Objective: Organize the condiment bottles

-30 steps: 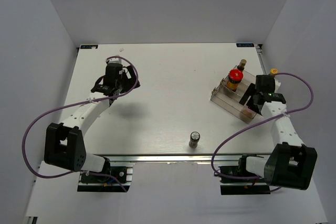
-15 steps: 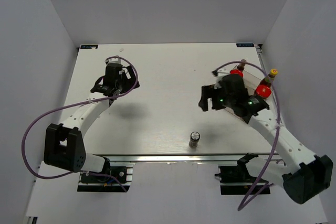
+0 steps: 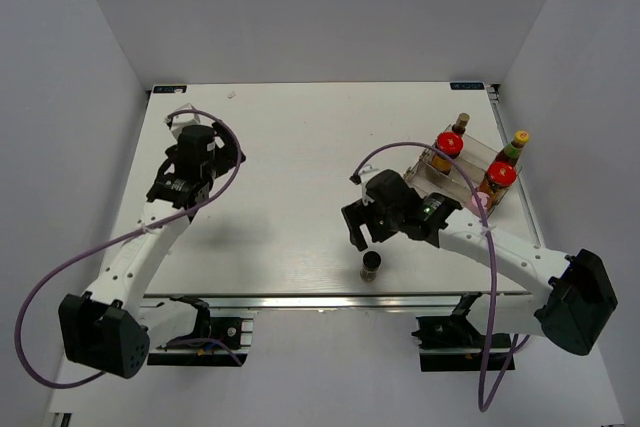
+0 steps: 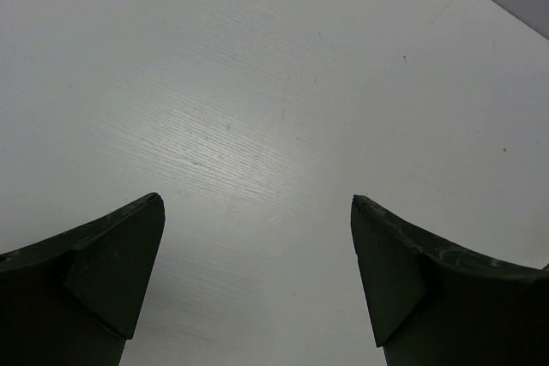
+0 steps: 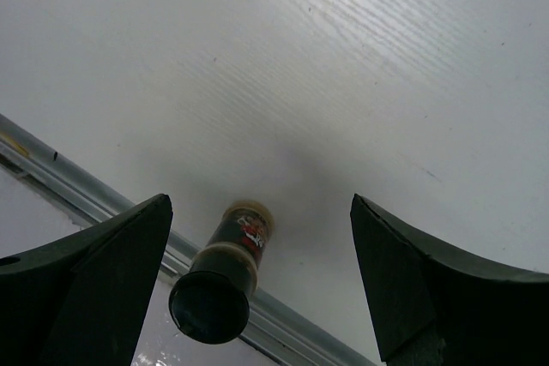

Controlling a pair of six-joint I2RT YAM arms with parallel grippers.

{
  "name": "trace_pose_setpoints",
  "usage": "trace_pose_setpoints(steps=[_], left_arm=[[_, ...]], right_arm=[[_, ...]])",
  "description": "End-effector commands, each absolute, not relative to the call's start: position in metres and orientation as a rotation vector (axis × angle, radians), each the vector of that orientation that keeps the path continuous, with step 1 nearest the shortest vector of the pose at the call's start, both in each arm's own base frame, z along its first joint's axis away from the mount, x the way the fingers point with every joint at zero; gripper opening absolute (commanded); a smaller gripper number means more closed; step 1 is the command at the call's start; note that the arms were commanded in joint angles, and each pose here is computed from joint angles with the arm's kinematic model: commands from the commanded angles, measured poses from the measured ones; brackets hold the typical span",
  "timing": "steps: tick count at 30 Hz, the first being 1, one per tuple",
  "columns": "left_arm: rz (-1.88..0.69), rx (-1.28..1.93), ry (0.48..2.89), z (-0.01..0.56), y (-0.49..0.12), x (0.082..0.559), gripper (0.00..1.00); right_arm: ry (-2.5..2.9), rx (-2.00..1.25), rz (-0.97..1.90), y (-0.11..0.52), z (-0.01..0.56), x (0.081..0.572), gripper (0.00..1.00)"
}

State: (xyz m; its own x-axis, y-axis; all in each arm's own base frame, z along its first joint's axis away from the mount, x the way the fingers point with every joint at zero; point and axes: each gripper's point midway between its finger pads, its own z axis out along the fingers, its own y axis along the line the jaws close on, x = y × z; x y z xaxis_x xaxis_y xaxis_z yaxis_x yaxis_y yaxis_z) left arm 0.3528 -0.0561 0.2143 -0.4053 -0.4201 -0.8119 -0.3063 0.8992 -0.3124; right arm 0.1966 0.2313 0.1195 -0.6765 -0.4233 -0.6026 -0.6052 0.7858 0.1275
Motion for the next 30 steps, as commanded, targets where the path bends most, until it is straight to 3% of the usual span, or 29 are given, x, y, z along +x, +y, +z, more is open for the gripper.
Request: trace_pose_setpoints(steps=[1, 7, 10, 12, 13, 17, 18, 20, 24, 25, 26, 30], left_arm=[[-0.103, -0.567, 2.005, 0.213, -0.046, 0.341, 0.98], [-0.072, -0.584, 1.989, 0.216, -0.039, 0.337, 0.98], [-0.081, -0.585, 1.982, 0.217, -0.040, 0.336, 0.98], [-0.087, -0.577, 1.981, 0.217, -0.041, 0.337, 0.98], [-0.086, -0.579, 1.984, 0.216, -0.041, 0.337, 0.98], [-0.080, -0.577, 1.993, 0.214, -0.041, 0.338, 0.98], [-0.083, -0.575, 1.994, 0.213, -0.042, 0.338, 0.98], [-0.084, -0.574, 1.992, 0.214, -0.042, 0.339, 0.98], [-0.091, -0.568, 1.991, 0.214, -0.043, 0.339, 0.98], [-0.092, -0.566, 1.993, 0.213, -0.044, 0.339, 0.98], [-0.094, -0.565, 1.991, 0.214, -0.043, 0.339, 0.98], [-0.100, -0.559, 1.996, 0.213, -0.045, 0.340, 0.98]], right_arm=[[2.462, -0.721, 0.359, 0.220, 0.108, 0.185, 0.89], [2.523, -0.755, 0.331, 0.215, 0.092, 0.161, 0.89], [2.548, -0.764, 0.333, 0.215, 0.087, 0.153, 0.83], [2.558, -0.771, 0.350, 0.216, 0.086, 0.149, 0.73], [2.563, -0.768, 0.349, 0.216, 0.086, 0.148, 0.62], [2.561, -0.747, 0.376, 0.218, 0.092, 0.148, 0.35], [2.557, -0.743, 0.379, 0.218, 0.094, 0.147, 0.32], [2.553, -0.733, 0.380, 0.218, 0.097, 0.148, 0.32], [2.561, -0.714, 0.361, 0.215, 0.098, 0.149, 0.48], [2.562, -0.710, 0.353, 0.214, 0.098, 0.149, 0.46], [2.562, -0.707, 0.342, 0.213, 0.098, 0.150, 0.37], [2.547, -0.689, 0.324, 0.211, 0.101, 0.154, 0.29]])
